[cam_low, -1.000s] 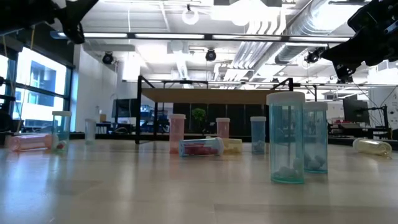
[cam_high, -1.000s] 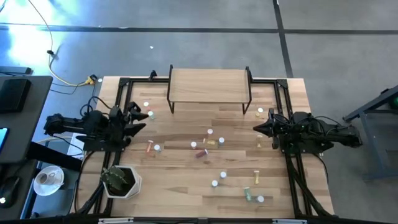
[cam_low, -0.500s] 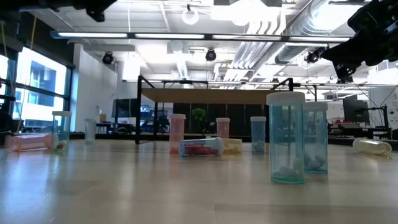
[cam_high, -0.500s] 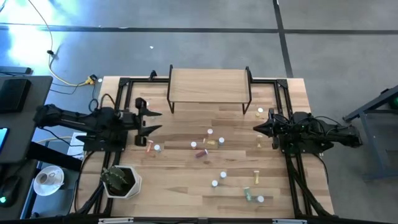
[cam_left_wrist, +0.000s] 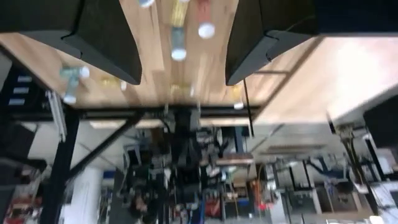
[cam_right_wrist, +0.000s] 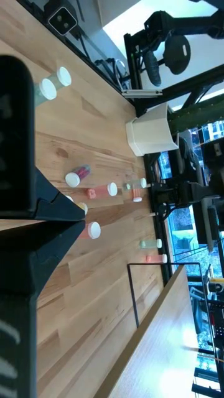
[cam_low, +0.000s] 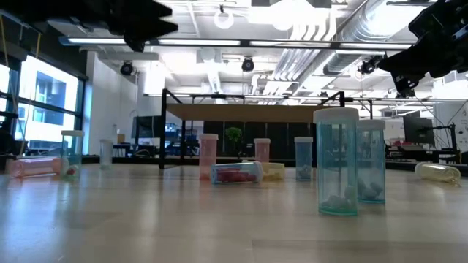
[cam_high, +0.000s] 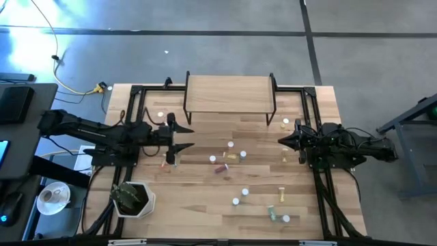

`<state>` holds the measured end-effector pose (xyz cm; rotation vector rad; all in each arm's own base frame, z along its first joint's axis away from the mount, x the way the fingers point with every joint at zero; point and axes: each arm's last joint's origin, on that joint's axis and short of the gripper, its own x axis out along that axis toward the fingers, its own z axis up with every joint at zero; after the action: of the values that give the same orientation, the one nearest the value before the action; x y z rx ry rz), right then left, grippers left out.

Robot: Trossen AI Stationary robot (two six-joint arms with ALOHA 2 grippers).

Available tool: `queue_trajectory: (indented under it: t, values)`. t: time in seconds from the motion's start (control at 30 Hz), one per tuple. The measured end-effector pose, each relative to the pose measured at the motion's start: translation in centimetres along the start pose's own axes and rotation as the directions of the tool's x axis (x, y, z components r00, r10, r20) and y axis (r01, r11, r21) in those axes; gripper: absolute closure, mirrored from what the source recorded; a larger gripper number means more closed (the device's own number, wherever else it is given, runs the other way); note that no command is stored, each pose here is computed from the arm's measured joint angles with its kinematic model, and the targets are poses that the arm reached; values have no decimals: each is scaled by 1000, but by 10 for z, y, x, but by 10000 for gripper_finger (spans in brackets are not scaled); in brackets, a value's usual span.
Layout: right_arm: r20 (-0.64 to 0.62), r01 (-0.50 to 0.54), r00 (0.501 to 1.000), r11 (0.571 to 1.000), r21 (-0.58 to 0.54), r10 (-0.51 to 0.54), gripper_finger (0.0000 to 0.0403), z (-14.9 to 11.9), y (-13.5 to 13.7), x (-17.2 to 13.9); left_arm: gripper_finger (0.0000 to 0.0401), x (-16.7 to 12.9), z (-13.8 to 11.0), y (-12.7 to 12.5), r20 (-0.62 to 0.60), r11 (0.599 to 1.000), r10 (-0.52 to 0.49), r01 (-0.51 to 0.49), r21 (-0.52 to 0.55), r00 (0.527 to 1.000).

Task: Pick and place medicine bottles onto shelf by color
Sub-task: Put the red medicine bottle on the shelf

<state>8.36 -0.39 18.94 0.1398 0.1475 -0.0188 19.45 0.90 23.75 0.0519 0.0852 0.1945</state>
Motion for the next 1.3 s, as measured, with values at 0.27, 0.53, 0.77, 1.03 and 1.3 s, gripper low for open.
queue_trajectory:
  t: [0.27, 0.53, 0.77, 1.03, 1.3]
  values:
    - [0, 0, 1000, 1000, 0, 0, 402, 0, 0, 0, 175, 17, -20, -5, -106, 999, -44, 43, -19, 993]
    - [0, 0, 1000, 1000, 0, 0, 402, 0, 0, 0, 175, 39, -43, -11, -165, 997, -68, 60, -57, 984]
    - [0, 0, 1000, 1000, 0, 0, 402, 0, 0, 0, 175, 54, -66, -14, -233, 997, -66, 56, -49, 970]
    - [0, 0, 1000, 1000, 0, 0, 402, 0, 0, 0, 175, 77, -79, -19, -272, 998, -65, 55, -43, 960]
    - [-1, 0, 1000, 1000, 0, 0, 402, 0, 0, 0, 175, 98, -87, -23, -320, 998, -66, 61, -25, 945]
